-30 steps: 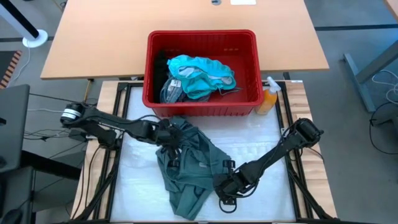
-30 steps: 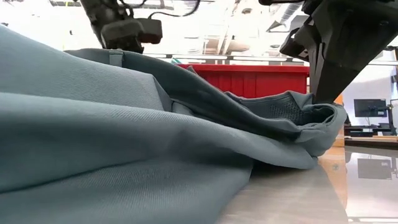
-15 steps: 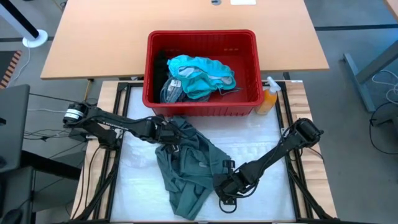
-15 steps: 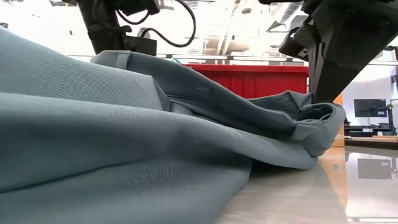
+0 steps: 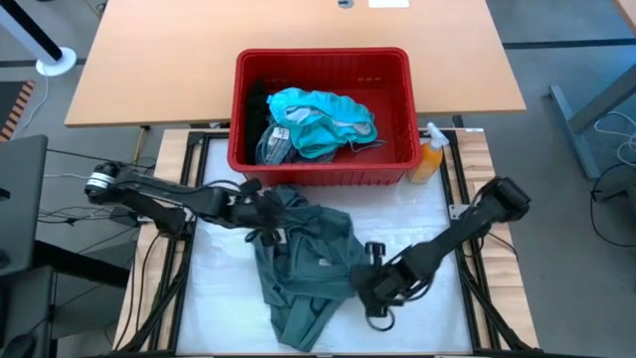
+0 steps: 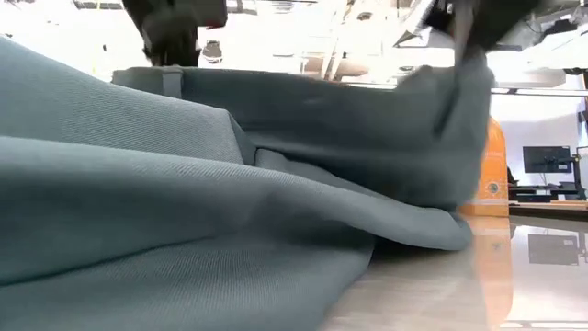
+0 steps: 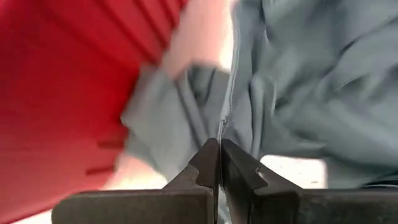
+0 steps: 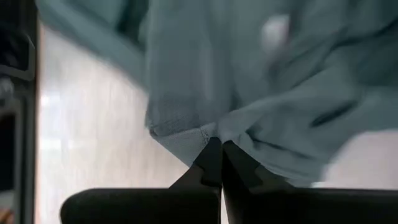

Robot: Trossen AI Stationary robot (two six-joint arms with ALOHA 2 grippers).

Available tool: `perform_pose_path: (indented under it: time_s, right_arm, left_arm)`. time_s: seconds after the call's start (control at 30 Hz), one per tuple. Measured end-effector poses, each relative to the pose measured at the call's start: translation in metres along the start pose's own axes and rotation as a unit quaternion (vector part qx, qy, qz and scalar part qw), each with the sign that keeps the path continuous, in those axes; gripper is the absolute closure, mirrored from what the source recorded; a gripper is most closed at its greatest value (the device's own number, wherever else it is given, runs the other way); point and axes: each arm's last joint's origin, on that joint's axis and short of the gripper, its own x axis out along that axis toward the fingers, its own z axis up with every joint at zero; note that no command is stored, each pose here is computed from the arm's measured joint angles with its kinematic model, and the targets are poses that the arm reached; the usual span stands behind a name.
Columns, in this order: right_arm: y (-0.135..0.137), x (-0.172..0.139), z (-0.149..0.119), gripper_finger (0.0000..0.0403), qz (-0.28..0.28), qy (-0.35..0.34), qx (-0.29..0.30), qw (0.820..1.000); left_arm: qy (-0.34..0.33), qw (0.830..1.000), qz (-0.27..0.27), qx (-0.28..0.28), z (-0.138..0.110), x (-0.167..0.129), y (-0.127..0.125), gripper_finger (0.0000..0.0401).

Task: Fold Laundry from Bin
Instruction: Fold the light blue pants

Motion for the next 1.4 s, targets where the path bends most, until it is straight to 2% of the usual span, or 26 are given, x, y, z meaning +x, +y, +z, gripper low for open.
perform_pose_path:
  time_s: [0.13,0.23,0.33,0.47,0.6,0.67,0.73,0.87,0.93,0.97,1.0,1.03,1.07,1.17,1.2,1.3,1.4]
  right_arm:
    - [-0.012,-0.050,0.003,0.0382,-0.003,-0.086,-0.009,0.996]
    - [-0.023,-0.089,0.000,0.0382,0.003,-0.146,-0.024,0.989]
    - [-0.036,-0.126,-0.005,0.0382,-0.004,-0.211,-0.037,0.977]
    - [-0.055,-0.171,-0.007,0.0383,-0.020,-0.313,-0.072,0.947]
    - [-0.071,-0.209,-0.002,0.0383,-0.037,-0.421,-0.106,0.900]
    - [-0.078,-0.225,0.002,0.0383,-0.056,-0.473,-0.123,0.871]
    - [-0.083,-0.240,0.006,0.0383,-0.076,-0.518,-0.136,0.841]
    - [-0.090,-0.266,0.011,0.0383,-0.135,-0.593,-0.166,0.777]
    - [-0.093,-0.278,0.012,0.0383,-0.171,-0.622,-0.175,0.744]
    - [-0.095,-0.283,0.012,0.0383,-0.183,-0.635,-0.171,0.731]
    - [-0.098,-0.289,0.012,0.0383,-0.188,-0.644,-0.164,0.724]
    - [-0.100,-0.293,0.012,0.0383,-0.187,-0.648,-0.152,0.722]
    - [-0.102,-0.295,0.011,0.0383,-0.179,-0.648,-0.134,0.728]
    - [-0.100,-0.285,0.009,0.0383,-0.154,-0.607,-0.121,0.770]
    - [-0.099,-0.280,0.007,0.0383,-0.149,-0.589,-0.125,0.784]
    - [-0.094,-0.268,0.004,0.0383,-0.139,-0.548,-0.122,0.815]
    - [-0.090,-0.263,0.003,0.0383,-0.144,-0.532,-0.107,0.827]
  left_arm:
    - [-0.098,0.994,-0.040,-0.003,0.007,-0.048,0.001,0.0401]
    - [-0.171,0.981,-0.087,-0.010,0.007,-0.082,0.004,0.0401]
    - [-0.233,0.967,-0.103,-0.018,0.003,-0.113,0.011,0.0401]
    - [-0.302,0.947,-0.103,-0.043,-0.003,-0.145,0.028,0.0401]
    - [-0.375,0.919,-0.099,-0.068,0.001,-0.168,0.042,0.0401]
    - [-0.426,0.895,-0.106,-0.077,0.009,-0.180,0.045,0.0401]
    - [-0.482,0.864,-0.130,-0.066,0.018,-0.192,0.047,0.0401]
    - [-0.606,0.772,-0.188,-0.044,0.032,-0.216,0.049,0.0401]
    - [-0.637,0.745,-0.188,-0.057,0.037,-0.229,0.056,0.0401]
    - [-0.642,0.742,-0.185,-0.059,0.039,-0.235,0.060,0.0401]
    - [-0.636,0.749,-0.179,-0.055,0.040,-0.238,0.062,0.0401]
    - [-0.619,0.765,-0.172,-0.046,0.040,-0.238,0.063,0.0401]
    - [-0.595,0.785,-0.168,-0.038,0.040,-0.235,0.062,0.0401]
    - [-0.509,0.846,-0.159,0.011,0.033,-0.213,0.049,0.0401]
    - [-0.483,0.861,-0.158,0.029,0.030,-0.204,0.044,0.0401]
    - [-0.411,0.896,-0.153,0.071,0.017,-0.169,0.022,0.0398]
    - [-0.348,0.920,-0.153,0.099,0.001,-0.125,-0.003,0.0376]
